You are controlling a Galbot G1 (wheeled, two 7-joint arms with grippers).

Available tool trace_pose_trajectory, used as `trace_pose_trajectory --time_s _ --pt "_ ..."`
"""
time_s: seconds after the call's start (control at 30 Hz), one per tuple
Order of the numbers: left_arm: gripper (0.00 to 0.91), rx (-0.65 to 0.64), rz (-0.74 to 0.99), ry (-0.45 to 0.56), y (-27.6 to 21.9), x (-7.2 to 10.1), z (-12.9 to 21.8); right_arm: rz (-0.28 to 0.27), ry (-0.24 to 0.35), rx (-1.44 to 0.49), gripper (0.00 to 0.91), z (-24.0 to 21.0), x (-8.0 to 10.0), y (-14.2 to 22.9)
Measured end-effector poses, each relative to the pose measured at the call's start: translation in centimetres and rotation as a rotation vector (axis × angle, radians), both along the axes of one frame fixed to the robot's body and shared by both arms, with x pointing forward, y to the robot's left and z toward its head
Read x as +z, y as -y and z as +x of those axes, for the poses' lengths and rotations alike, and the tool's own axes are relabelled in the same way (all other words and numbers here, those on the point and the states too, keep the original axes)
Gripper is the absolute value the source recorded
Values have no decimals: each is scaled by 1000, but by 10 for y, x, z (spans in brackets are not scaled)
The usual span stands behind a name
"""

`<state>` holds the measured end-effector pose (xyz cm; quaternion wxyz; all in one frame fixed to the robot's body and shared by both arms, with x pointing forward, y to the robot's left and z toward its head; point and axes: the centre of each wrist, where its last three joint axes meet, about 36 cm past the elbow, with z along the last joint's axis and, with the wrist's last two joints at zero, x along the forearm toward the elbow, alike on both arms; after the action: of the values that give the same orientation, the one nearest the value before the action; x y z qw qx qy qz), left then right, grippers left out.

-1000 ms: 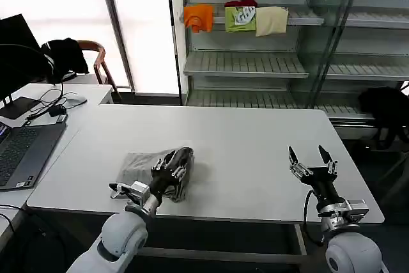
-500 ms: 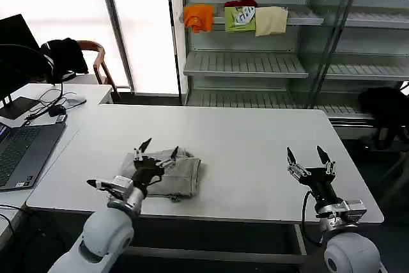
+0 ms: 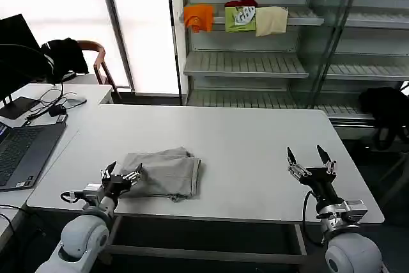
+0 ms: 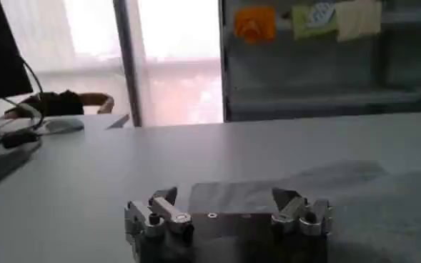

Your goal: Fold and organize the clothes.

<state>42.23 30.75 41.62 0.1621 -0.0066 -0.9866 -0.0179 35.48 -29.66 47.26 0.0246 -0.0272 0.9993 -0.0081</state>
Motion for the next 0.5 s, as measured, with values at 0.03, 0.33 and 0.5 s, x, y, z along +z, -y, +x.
trace_pose_trajectory --time_s 0.03,0.33,0.5 --pt "907 8 -11 -8 -3 -3 1 0 0 0 907 0 0 0" --pt "907 32 -118 -70 -17 -18 7 0 6 12 907 3 0 -5" --pt "10 24 -168 -75 -19 -23 6 -5 6 13 907 4 0 -4"
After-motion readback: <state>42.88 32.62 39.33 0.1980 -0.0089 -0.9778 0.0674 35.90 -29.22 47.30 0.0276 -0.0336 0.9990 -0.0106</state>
